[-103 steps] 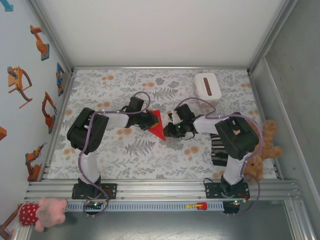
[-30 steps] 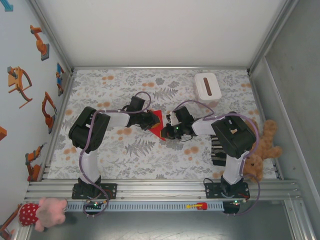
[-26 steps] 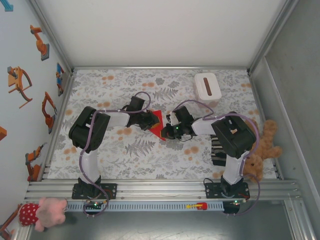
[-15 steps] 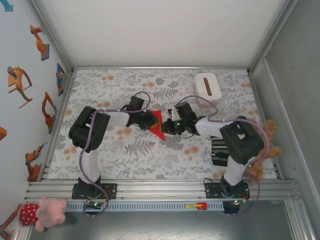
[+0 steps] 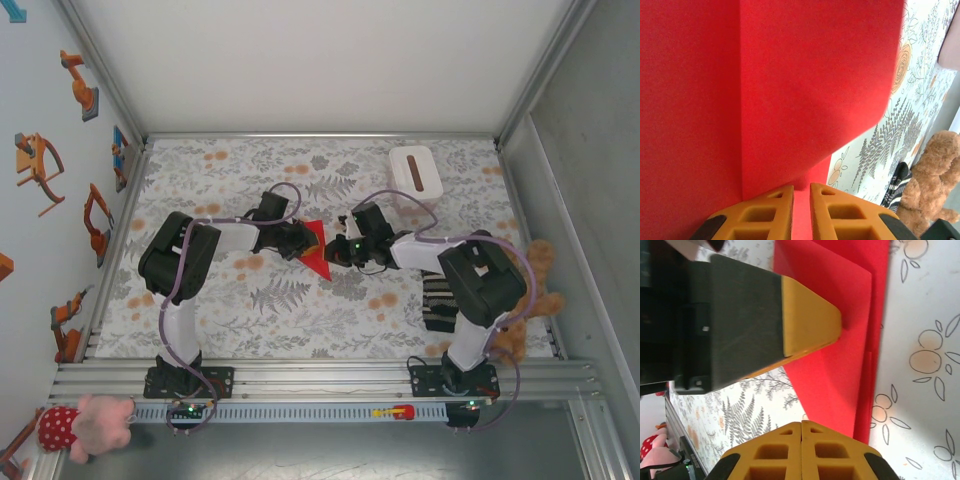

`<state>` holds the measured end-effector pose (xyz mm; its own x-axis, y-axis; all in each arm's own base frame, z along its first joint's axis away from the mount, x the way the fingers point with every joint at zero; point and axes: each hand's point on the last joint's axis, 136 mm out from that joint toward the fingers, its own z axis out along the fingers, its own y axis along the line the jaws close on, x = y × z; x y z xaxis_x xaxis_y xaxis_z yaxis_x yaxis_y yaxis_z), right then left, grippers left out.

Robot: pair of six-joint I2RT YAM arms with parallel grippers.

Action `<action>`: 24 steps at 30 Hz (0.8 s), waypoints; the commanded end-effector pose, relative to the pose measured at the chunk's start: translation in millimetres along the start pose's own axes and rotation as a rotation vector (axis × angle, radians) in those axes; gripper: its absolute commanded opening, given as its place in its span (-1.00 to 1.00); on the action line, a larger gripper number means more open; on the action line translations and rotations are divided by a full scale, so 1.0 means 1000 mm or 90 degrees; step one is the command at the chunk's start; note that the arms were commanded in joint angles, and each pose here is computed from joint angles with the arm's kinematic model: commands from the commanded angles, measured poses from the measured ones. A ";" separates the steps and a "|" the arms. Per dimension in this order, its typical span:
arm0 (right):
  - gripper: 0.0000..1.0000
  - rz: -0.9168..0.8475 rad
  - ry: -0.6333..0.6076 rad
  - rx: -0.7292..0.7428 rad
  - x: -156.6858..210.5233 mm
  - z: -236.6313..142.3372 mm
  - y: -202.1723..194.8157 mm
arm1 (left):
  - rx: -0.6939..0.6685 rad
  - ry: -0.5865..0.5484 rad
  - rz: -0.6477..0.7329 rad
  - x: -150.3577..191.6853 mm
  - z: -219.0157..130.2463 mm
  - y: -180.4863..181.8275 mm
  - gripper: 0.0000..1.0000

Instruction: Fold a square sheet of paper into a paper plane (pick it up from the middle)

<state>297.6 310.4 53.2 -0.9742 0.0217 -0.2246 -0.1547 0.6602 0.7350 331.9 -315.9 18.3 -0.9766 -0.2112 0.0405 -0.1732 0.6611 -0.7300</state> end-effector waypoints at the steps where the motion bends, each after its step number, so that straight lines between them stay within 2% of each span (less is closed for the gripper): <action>1: -0.90 -0.002 0.023 -0.002 0.001 0.009 0.005 | -0.022 0.012 -0.004 0.000 0.004 0.012 -0.66; 24: -0.93 0.023 0.083 0.086 0.035 0.021 -0.038 | 0.024 0.012 0.024 -0.006 0.000 -0.013 -0.61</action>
<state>282.3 310.3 20.8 -0.9900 -0.0332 -0.1369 -0.1192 0.7152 0.6887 332.3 -320.1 22.3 -0.9797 -0.1952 0.0455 -0.1638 0.6489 -0.7431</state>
